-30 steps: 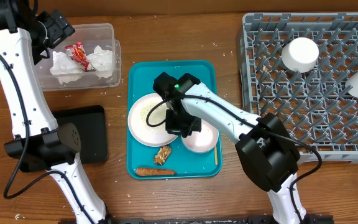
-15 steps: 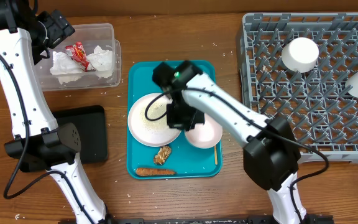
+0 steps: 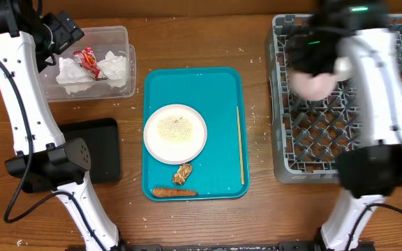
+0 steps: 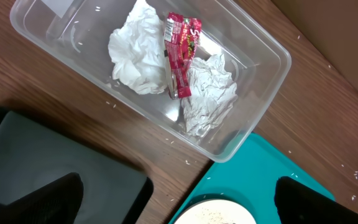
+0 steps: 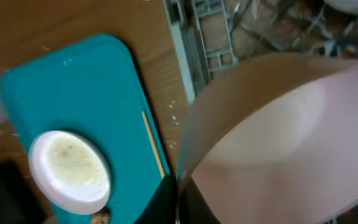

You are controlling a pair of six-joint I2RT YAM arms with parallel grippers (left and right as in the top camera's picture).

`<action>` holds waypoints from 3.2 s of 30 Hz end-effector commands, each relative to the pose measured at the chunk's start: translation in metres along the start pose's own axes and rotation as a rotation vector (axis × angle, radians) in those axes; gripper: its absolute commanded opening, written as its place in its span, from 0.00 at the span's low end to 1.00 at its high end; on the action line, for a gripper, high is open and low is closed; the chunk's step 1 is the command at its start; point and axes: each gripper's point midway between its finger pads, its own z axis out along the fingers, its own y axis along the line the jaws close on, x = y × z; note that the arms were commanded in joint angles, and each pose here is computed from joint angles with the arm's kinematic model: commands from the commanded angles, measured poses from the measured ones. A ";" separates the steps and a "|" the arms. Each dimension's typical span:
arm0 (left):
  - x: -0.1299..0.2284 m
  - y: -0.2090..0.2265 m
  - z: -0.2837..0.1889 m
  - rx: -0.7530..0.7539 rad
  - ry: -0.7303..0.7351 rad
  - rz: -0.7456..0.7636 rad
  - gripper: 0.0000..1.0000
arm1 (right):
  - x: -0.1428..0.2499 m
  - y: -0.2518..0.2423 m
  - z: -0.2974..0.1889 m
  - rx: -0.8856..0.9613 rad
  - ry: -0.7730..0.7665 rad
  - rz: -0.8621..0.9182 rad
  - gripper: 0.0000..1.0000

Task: Sort waste into correct bins and load items into the dishwasher

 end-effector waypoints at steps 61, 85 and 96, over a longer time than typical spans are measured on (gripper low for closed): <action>-0.002 -0.001 -0.005 0.013 -0.010 -0.012 1.00 | -0.003 -0.185 -0.017 -0.698 -0.204 0.192 0.13; -0.002 -0.001 -0.005 0.013 -0.010 -0.012 1.00 | 0.036 -0.011 -0.002 -0.226 -0.073 -0.129 0.49; -0.002 -0.001 -0.005 0.013 -0.010 -0.012 1.00 | 0.057 0.114 0.058 -0.075 -0.182 -0.294 1.00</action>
